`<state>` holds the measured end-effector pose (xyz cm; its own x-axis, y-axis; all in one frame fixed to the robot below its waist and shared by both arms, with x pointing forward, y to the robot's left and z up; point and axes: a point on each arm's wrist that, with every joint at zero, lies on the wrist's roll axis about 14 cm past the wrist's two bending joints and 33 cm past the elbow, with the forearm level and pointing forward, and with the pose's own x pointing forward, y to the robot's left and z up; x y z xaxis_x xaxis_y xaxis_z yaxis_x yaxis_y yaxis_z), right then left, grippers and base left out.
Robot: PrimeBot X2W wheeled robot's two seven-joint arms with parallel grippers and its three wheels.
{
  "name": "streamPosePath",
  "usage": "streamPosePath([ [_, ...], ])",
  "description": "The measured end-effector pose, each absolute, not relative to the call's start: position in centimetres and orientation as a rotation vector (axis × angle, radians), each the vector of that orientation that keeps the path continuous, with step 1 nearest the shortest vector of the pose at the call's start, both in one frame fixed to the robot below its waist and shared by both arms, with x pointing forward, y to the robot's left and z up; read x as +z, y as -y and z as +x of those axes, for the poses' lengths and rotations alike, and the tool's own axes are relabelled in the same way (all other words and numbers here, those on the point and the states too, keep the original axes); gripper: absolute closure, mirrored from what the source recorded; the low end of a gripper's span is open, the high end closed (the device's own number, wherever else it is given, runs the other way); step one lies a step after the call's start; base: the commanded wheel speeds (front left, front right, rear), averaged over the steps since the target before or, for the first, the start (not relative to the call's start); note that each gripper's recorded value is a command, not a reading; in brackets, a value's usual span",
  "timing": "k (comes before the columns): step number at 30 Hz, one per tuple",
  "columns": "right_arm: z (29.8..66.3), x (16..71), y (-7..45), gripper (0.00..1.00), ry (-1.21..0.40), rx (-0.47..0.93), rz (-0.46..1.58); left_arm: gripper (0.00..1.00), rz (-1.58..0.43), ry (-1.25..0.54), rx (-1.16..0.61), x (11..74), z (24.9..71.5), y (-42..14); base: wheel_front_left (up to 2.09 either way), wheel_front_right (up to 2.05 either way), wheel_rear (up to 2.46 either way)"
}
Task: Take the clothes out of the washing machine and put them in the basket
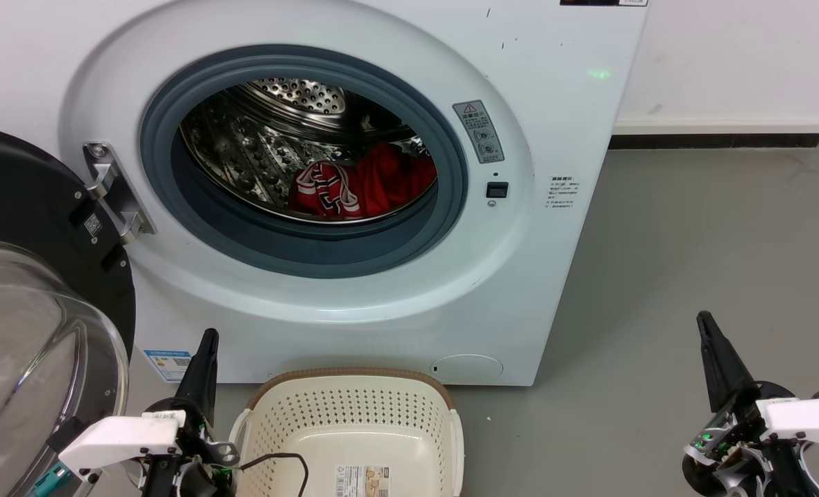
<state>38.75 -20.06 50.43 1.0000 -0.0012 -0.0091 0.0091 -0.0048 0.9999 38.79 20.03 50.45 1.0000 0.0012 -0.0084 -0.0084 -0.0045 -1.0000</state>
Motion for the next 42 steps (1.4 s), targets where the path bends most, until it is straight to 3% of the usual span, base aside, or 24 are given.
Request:
streamPosePath([
  [33, 38.8, 50.4, 20.1, 1.0, -0.006, -0.008, 1.576, 1.0, -1.575, -0.006, 0.007, 50.5, 38.8, -20.0, 0.0, 0.0, 0.0],
  [34, 38.7, 50.3, 20.1, 0.0, -0.01, -0.012, 1.576, 0.0, -1.576, -0.01, 0.012, 50.3, 38.7, -20.0, 0.0, 0.0, 0.0],
  [42, 38.0, 49.1, 19.8, 0.0, -0.029, -0.049, 1.543, 0.0, -1.575, -0.049, 0.042, 48.8, 38.1, -19.0, 0.0, 0.0, 0.0],
])
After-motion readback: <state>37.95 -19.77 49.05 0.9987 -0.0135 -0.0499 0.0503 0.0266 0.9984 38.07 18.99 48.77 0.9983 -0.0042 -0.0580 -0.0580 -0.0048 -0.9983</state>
